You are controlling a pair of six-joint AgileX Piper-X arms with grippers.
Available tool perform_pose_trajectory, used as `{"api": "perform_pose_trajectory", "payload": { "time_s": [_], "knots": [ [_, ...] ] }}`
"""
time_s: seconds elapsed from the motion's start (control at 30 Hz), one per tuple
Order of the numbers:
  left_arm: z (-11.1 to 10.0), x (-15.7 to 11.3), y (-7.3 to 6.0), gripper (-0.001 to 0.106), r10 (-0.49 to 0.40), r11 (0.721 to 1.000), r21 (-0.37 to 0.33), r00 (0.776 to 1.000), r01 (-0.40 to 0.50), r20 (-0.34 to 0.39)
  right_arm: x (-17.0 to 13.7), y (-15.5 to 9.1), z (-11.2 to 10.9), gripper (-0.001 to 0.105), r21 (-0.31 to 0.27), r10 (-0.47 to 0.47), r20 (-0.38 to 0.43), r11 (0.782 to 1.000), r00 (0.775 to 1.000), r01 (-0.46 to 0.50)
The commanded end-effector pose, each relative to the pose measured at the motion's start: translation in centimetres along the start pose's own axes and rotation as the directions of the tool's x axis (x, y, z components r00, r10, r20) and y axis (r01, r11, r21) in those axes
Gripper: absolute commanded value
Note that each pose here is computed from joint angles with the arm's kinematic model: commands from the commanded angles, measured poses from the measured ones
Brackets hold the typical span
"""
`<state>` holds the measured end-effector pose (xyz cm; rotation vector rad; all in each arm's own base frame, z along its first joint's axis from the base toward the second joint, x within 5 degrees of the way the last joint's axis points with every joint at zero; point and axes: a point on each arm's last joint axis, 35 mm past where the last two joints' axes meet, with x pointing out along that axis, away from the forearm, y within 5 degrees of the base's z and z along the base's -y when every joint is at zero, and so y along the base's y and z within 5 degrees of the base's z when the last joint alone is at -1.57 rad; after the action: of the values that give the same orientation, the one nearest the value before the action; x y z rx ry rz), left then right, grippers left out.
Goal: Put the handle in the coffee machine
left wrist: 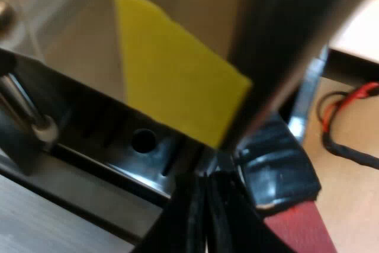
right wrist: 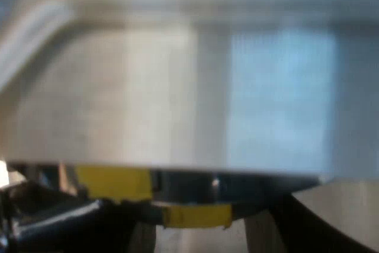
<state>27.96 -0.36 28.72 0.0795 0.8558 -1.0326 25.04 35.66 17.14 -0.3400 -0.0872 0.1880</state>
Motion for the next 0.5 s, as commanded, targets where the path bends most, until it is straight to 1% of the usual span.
{"api": "perform_pose_trajectory", "payload": {
  "time_s": [0.03, 0.13, 0.2, 0.23, 0.27, 0.33, 0.43, 0.5],
  "knots": [
    [0.2, 0.1, -1.0, 0.000, -0.050, 0.998, -0.022, 0.999, 0.050, -0.006, 0.1, -0.7, 2.0, 0.039, 0.078, -0.023, 0.075, 0.997, 0.997, 0.017],
    [0.4, 0.8, -1.6, 0.000, -0.076, 0.997, -0.014, 0.997, 0.075, -0.032, 0.1, -0.7, 2.0, 0.039, 0.078, -0.023, 0.075, 0.997, 0.997, 0.017],
    [0.3, 1.2, -2.1, 0.000, -0.098, 0.995, -0.036, 0.994, 0.096, -0.058, 0.2, -1.0, 1.9, 0.039, 0.080, -0.064, 0.054, 0.995, 0.996, 0.060],
    [0.3, 1.2, -2.1, 0.000, -0.098, 0.995, -0.036, 0.994, 0.096, -0.058, 0.2, -1.0, 1.9, 0.039, 0.080, -0.064, 0.054, 0.995, 0.996, 0.060],
    [0.0, 1.5, -2.3, 0.000, -0.097, 0.995, -0.048, 0.991, 0.092, -0.091, 0.3, -1.1, 1.9, 0.039, 0.080, -0.068, 0.053, 0.995, 0.996, 0.064],
    [-0.1, 1.6, -2.3, 0.000, -0.079, 0.996, -0.048, 0.990, 0.074, -0.121, 0.4, -1.0, 1.9, 0.039, 0.079, -0.055, 0.059, 0.996, 0.997, 0.051],
    [-0.2, 1.6, -2.4, 0.000, -0.080, 0.996, -0.055, 0.988, 0.073, -0.128, 0.4, -1.0, 1.9, 0.039, 0.079, -0.049, 0.063, 0.996, 0.997, 0.044],
    [-0.3, 1.6, -2.6, 0.000, -0.110, 0.992, -0.083, 0.986, 0.100, -0.122, 0.4, -1.0, 1.9, 0.039, 0.079, -0.049, 0.063, 0.996, 0.997, 0.044]
  ]
}}
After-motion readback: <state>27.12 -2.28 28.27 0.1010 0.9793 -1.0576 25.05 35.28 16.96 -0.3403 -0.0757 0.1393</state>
